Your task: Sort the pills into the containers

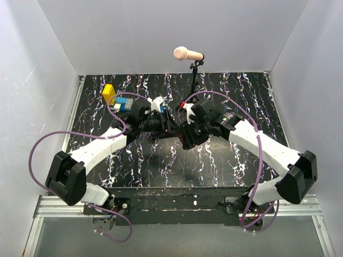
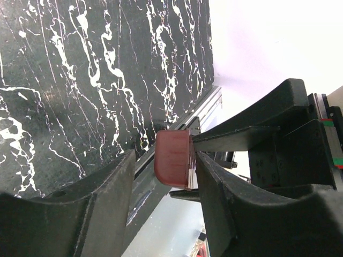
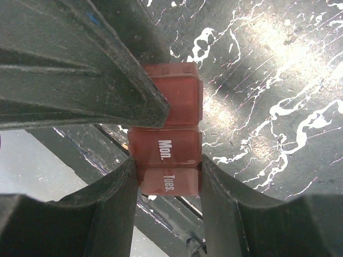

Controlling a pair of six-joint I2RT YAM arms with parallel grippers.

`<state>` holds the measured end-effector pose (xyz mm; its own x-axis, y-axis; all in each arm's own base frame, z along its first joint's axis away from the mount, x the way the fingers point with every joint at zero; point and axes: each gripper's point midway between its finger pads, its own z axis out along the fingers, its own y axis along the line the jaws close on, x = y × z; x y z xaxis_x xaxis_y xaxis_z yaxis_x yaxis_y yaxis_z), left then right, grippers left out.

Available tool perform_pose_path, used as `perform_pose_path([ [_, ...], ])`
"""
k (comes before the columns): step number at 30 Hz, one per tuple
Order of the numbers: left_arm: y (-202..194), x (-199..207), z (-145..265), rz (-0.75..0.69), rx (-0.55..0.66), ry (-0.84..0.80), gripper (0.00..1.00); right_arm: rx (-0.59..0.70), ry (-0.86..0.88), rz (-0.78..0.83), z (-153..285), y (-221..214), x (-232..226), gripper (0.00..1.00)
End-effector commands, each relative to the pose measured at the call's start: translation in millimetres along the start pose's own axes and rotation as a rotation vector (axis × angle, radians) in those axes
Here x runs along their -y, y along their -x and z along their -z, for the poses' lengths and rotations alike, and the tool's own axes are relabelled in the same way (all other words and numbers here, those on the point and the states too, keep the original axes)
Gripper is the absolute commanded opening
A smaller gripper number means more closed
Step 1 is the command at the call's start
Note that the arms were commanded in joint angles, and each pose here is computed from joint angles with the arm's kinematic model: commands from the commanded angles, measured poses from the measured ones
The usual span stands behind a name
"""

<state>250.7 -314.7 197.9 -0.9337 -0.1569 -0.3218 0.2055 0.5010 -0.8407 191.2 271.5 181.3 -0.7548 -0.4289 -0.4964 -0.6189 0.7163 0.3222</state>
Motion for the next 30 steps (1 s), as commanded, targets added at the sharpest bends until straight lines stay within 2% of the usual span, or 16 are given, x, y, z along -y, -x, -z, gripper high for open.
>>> perform_pose_path([
  [1,2.2,12.2,-4.6,-0.025,0.010,-0.041,0.46,0.066,0.041,0.019,19.6,13.6,-13.5,0.18],
  [7,-5.3,16.4,-11.2,-0.033,-0.017,-0.054,0.35,0.064,0.039,0.015,19.8,12.6,-13.1,0.19],
  [12,-7.1,17.9,-9.8,-0.035,-0.015,-0.056,0.08,0.063,0.025,0.007,18.6,11.8,-10.4,0.19],
  [15,-7.1,17.8,-7.2,-0.034,-0.009,-0.052,0.00,0.080,0.004,-0.011,19.6,14.9,-7.6,0.20],
  [22,-6.3,23.8,-0.3,-0.038,0.009,-0.057,0.00,0.163,0.001,-0.029,29.0,28.8,-9.9,0.70],
  [24,-4.1,23.2,1.5,-0.043,0.022,-0.041,0.00,0.188,0.004,-0.029,33.7,32.6,-11.4,0.77],
  [30,1.1,16.1,9.8,-0.045,0.062,0.037,0.00,0.255,0.013,-0.024,47.7,38.6,-14.3,0.83],
])
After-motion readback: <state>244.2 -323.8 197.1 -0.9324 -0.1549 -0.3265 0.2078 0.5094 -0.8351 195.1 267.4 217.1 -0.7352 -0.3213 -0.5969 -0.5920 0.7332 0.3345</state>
